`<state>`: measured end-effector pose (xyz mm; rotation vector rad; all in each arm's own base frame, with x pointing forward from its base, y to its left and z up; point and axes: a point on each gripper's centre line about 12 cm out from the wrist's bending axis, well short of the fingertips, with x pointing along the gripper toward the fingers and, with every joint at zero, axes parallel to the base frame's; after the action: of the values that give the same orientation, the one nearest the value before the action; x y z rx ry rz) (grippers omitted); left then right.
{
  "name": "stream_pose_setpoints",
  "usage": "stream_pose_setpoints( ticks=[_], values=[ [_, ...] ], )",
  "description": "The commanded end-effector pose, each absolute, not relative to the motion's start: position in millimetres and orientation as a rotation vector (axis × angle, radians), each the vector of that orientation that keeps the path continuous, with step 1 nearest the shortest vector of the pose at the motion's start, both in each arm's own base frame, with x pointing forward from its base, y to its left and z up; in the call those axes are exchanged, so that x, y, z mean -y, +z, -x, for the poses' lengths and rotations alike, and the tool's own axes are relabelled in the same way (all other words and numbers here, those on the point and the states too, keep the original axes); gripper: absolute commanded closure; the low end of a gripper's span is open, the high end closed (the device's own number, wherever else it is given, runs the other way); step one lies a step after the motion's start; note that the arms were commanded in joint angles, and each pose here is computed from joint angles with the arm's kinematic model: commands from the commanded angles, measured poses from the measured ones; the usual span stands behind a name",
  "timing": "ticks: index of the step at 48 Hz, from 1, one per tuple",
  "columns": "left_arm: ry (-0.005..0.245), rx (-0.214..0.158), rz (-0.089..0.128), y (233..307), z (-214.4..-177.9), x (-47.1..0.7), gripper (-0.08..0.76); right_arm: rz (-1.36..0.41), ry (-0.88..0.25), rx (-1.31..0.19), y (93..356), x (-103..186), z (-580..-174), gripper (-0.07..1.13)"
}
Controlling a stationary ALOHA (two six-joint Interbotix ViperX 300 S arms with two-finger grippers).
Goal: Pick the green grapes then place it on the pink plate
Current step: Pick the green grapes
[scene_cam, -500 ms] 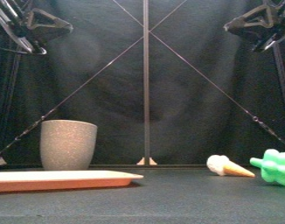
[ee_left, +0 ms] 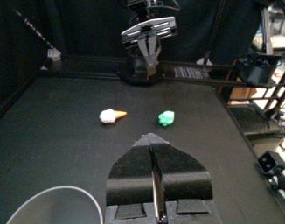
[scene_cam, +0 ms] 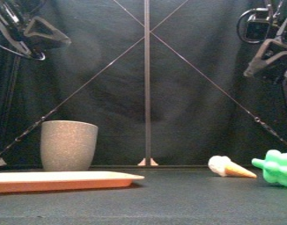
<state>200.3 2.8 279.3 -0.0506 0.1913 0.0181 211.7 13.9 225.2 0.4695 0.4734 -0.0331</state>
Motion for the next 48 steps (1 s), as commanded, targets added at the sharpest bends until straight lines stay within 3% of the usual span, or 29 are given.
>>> stream_pose_setpoints(
  ticks=[1,12,17,32,48],
  values=[
    [0.031,-0.188,0.052,291.8,-202.2,-5.8,0.580,-0.490,-0.006,-0.533,217.1,-24.9,-217.4,0.76],
    [0.030,-0.191,0.055,290.1,-202.0,-5.4,0.580,-0.592,0.020,-0.613,195.0,-50.5,-231.8,0.27],
    [0.032,-0.191,0.060,289.3,-201.6,-5.7,0.579,-0.620,0.027,-0.676,180.5,-63.9,-235.7,0.14],
    [0.031,-0.168,0.056,290.9,-202.2,-5.6,0.570,-0.631,-0.066,-0.859,133.6,-73.1,-258.4,0.13],
    [0.025,-0.140,0.054,296.0,-203.0,-4.5,0.570,-0.592,-0.120,-0.946,103.4,-74.0,-290.7,0.15]
  ],
)
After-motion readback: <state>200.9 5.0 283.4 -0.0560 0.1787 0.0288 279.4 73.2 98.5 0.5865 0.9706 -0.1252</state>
